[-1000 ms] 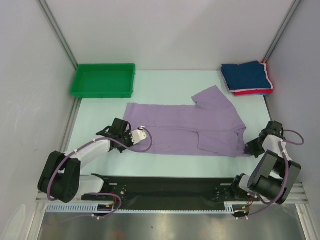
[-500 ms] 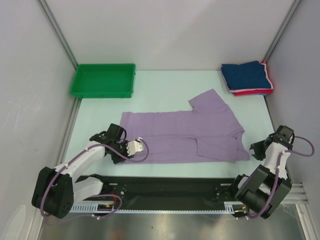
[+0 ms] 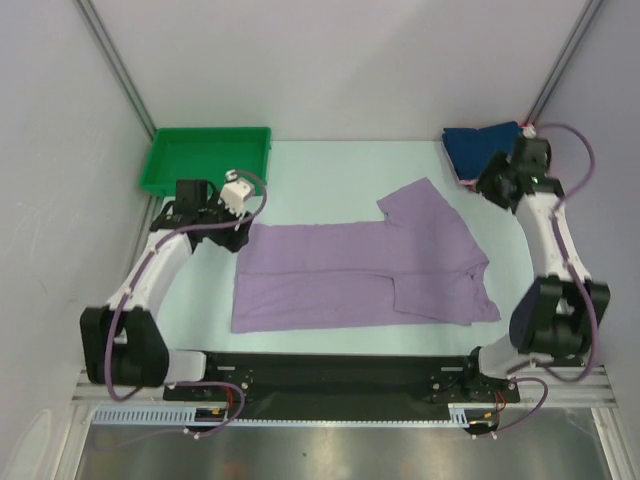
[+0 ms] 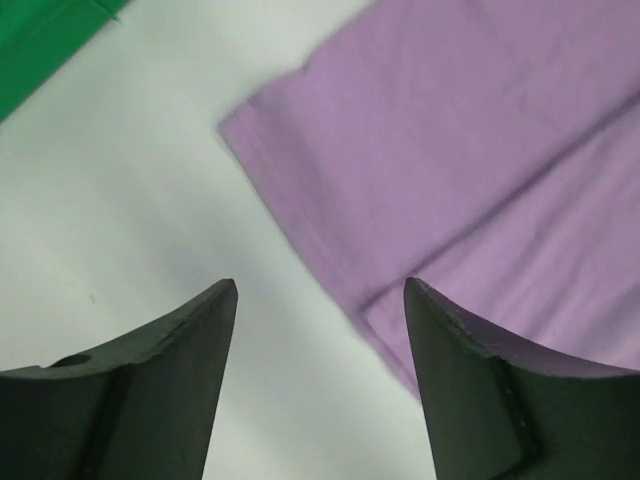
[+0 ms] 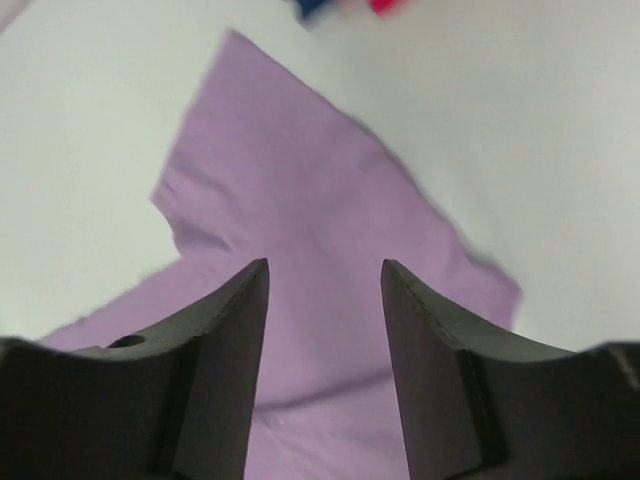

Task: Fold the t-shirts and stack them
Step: Fold the tshirt

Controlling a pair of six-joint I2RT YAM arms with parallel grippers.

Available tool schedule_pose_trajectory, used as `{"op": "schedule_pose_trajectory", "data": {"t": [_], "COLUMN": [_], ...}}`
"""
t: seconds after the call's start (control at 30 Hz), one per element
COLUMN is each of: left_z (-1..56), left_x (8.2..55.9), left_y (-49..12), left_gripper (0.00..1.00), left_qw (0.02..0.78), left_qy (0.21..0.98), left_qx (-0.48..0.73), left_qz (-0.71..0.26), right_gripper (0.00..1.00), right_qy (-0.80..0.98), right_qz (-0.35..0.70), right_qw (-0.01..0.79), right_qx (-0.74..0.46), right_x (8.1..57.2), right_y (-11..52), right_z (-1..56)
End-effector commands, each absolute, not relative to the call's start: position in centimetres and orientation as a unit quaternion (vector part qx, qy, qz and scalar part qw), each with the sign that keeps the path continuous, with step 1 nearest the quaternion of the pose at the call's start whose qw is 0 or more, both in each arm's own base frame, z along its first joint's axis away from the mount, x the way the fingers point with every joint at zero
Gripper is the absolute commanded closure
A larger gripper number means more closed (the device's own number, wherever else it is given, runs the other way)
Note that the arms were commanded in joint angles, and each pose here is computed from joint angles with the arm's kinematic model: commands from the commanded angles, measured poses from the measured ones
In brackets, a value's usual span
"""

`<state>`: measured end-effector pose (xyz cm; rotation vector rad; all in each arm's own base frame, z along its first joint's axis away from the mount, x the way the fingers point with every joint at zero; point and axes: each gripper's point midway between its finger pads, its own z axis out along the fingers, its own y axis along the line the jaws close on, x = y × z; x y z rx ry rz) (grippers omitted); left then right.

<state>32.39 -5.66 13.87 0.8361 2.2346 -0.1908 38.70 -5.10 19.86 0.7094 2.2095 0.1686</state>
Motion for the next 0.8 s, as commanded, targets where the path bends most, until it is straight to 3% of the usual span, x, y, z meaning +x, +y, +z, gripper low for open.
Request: {"op": "schedule_pose_trajectory", "data": {"t": [0.0, 0.03, 0.07, 0.13, 0.27, 0.37, 0.5, 0.77], "left_z": [14.0, 13.4, 12.9, 12.0, 10.9, 9.3, 7.2, 4.7], "left_x": [36.4, 36.7, 37.7, 38.6, 40.9, 42.0, 42.8, 43.1], "left_y": [-5.8, -5.6, -5.4, -5.1, -4.6, -4.7, -4.5, -4.8], "left_gripper": [0.30, 0.31, 0.32, 0.32, 0.31, 0.30, 0.31, 0.32], "left_qw": [0.370, 0.357, 0.347, 0.337, 0.328, 0.317, 0.306, 0.289], "left_qy": [0.897, 0.904, 0.910, 0.916, 0.924, 0.928, 0.934, 0.940], "left_qx": [0.226, 0.220, 0.213, 0.204, 0.187, 0.181, 0.172, 0.159], "left_qz": [-0.090, -0.086, -0.083, -0.074, -0.065, -0.066, -0.066, -0.088], "right_gripper": [0.47, 0.48, 0.49, 0.52, 0.54, 0.55, 0.54, 0.46], "right_qy": [0.904, 0.898, 0.918, 0.919, 0.943, 0.946, 0.958, 0.958], "right_qz": [0.032, 0.042, 0.040, 0.024, -0.005, -0.011, -0.024, -0.064], "right_qw": [0.381, 0.398, 0.359, 0.364, 0.313, 0.312, 0.275, 0.271], "right_qx": [0.193, 0.181, 0.164, 0.147, 0.111, 0.088, 0.083, 0.076], "right_x": [43.5, 45.9, 47.1, 50.1, 55.0, 57.5, 58.8, 59.3], "right_y": [-4.0, -3.5, -2.6, -2.1, -0.7, 1.1, 1.9, 1.8], "right_z": [18.9, 20.8, 17.7, 18.2, 12.0, 11.1, 4.5, 1.4]}}
